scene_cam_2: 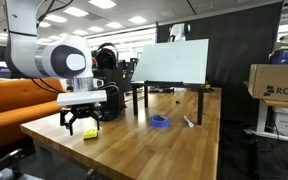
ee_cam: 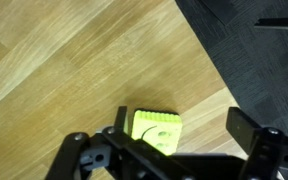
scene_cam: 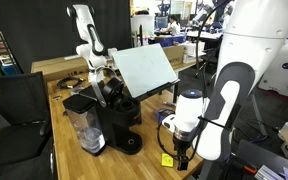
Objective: Wipe the table with the sponge
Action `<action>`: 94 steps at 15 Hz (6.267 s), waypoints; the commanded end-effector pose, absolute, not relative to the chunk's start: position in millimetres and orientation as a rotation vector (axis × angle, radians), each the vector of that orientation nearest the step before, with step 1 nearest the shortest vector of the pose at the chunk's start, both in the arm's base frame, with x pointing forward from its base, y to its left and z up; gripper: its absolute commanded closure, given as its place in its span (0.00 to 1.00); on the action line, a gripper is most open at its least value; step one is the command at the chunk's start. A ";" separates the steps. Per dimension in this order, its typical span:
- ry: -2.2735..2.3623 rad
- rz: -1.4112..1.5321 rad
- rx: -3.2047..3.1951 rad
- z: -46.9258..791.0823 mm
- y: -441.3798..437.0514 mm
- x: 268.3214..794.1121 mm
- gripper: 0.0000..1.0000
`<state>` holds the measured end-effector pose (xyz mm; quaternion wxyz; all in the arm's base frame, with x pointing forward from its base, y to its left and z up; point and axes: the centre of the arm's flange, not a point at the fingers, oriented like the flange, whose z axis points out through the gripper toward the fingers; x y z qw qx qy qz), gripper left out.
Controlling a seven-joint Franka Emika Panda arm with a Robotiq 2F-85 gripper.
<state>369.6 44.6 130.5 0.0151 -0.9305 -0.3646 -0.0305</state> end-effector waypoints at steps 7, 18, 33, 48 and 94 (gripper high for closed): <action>-1.044 -0.219 -2.922 118.3 60.4 388.8 0.00; -0.982 -0.228 -2.943 101.3 65.3 404.0 0.00; -0.901 -0.137 -3.022 90.4 63.1 404.5 0.71; -0.383 -0.083 -3.248 72.6 -38.5 420.5 0.71; 0.027 -0.250 -3.144 88.0 -70.3 443.6 0.71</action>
